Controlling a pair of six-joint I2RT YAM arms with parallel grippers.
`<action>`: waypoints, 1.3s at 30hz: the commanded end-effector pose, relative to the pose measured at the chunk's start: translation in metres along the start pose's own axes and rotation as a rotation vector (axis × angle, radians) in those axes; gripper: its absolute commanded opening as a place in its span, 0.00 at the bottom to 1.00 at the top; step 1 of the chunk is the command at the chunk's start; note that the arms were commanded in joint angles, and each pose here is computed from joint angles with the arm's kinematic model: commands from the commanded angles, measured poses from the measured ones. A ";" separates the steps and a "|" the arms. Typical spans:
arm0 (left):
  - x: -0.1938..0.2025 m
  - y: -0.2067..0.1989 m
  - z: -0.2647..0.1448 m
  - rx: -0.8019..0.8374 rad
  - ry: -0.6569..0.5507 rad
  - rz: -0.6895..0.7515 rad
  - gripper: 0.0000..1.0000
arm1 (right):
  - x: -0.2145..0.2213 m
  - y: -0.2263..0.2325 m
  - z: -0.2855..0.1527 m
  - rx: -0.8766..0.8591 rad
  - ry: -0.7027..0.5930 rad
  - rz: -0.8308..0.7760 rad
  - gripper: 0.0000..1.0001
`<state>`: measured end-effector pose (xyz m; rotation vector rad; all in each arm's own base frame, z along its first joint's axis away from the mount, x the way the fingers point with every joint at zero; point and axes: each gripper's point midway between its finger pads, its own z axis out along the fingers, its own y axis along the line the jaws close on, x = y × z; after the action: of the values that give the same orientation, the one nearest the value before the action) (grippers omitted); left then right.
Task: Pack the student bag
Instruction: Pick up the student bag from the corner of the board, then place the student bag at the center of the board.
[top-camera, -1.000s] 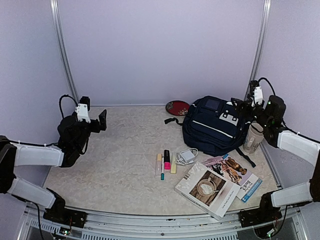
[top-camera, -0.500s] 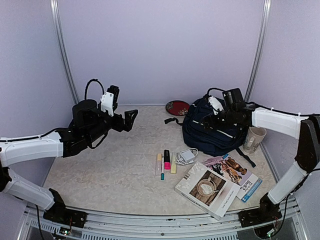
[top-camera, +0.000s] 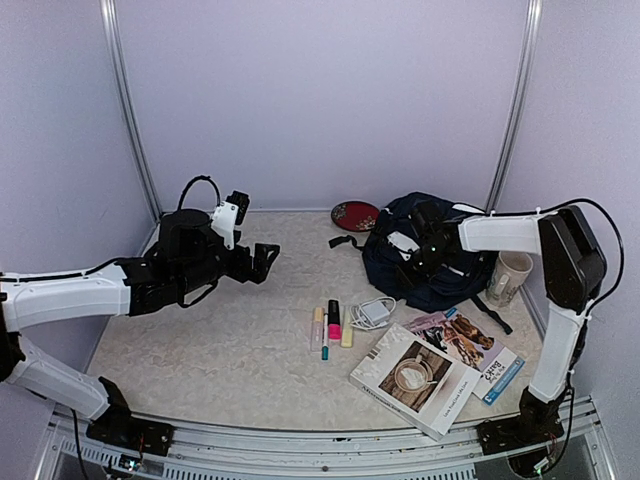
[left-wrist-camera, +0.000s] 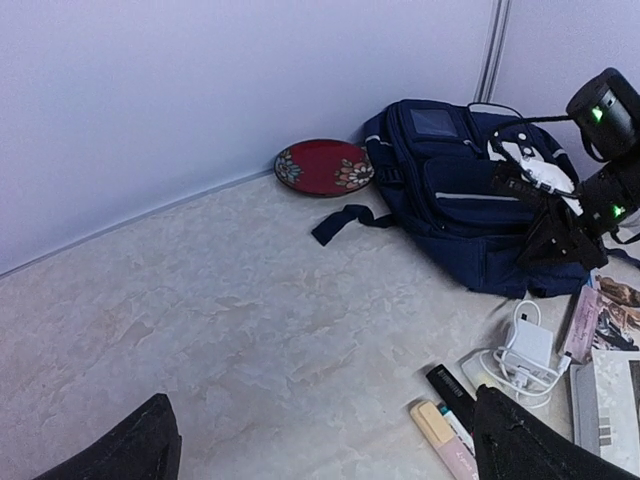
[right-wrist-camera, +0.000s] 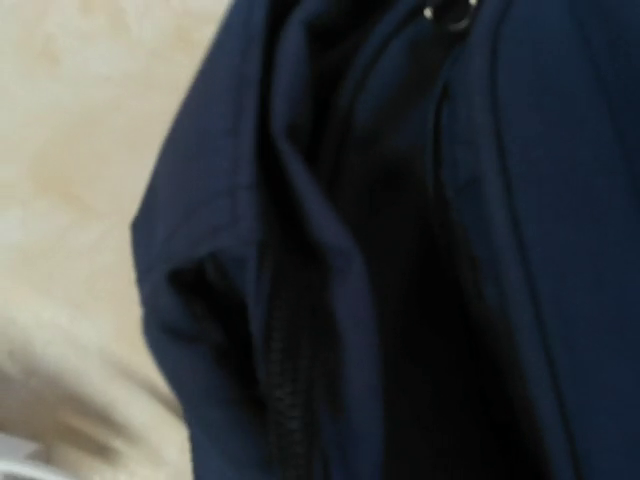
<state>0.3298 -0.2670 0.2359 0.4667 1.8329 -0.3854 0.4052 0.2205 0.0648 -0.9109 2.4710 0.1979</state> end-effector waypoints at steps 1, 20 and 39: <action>0.014 0.000 -0.004 0.001 0.041 0.001 0.99 | -0.041 -0.015 -0.055 0.108 -0.141 -0.002 0.00; 0.020 -0.003 -0.016 0.043 -0.002 -0.093 0.99 | -0.255 -0.020 -0.424 0.450 -1.209 -0.355 0.00; -0.003 0.158 -0.127 -0.357 -0.374 -0.634 0.97 | -0.220 0.242 -0.271 -0.352 -1.082 -0.910 0.00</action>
<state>0.3187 -0.1050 0.2679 -0.2279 1.6865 -0.4515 0.2896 0.4440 0.4173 -1.4183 1.0170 0.6202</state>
